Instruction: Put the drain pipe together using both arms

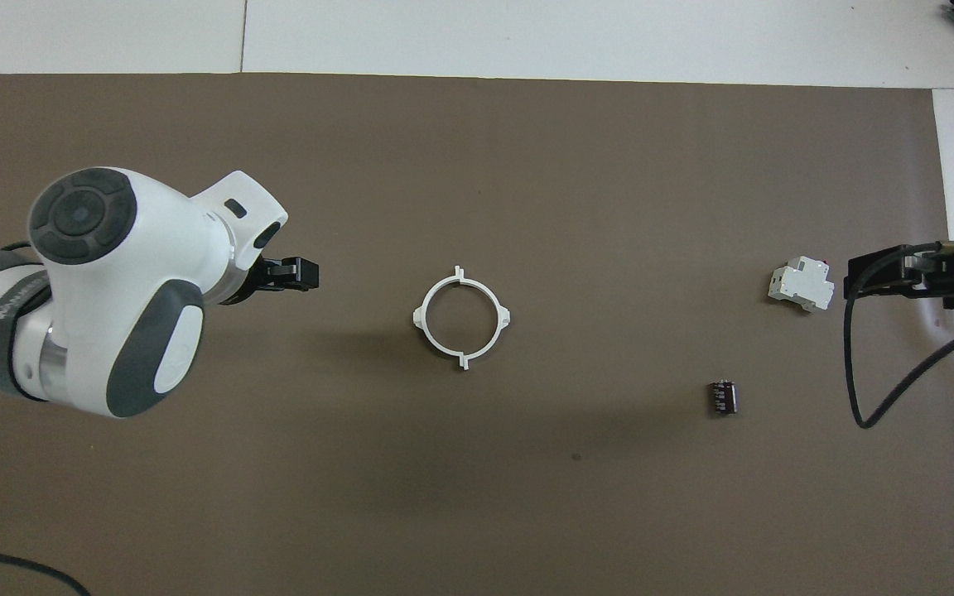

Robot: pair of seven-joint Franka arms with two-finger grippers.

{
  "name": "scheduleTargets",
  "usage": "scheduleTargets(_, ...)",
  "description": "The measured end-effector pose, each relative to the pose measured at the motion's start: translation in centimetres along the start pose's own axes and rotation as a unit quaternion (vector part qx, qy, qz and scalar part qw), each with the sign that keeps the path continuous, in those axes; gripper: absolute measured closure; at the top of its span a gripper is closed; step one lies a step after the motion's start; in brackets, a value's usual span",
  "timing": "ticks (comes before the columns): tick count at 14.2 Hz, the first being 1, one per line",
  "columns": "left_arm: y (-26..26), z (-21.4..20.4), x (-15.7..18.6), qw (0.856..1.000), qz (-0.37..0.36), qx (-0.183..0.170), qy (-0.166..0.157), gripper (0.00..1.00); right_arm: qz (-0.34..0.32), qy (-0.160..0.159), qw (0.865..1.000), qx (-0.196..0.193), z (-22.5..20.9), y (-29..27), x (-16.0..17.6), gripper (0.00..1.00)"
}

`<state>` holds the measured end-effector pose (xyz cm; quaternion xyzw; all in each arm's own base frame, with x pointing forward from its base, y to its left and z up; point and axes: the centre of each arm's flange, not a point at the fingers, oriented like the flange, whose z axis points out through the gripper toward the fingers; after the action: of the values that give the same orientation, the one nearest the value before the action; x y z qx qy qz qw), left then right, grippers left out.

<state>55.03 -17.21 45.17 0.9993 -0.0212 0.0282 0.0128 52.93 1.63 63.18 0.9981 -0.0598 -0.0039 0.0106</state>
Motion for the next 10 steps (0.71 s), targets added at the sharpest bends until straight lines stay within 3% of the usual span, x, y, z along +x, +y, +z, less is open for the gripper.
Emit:
scheduleTargets(5, -9.4, -3.9, -0.5, 0.999, 0.036, 0.005, 0.012, 0.00, 0.000, 0.000, 1.000, 0.000, 0.0, 0.0, 0.0, 0.00)
scheduleTargets(10, -17.3, -11.4, -0.5, 0.999, 0.031, 0.010, 0.014, 0.00, 0.000, 0.000, 1.000, 0.000, 0.0, 0.0, 0.0, 0.00)
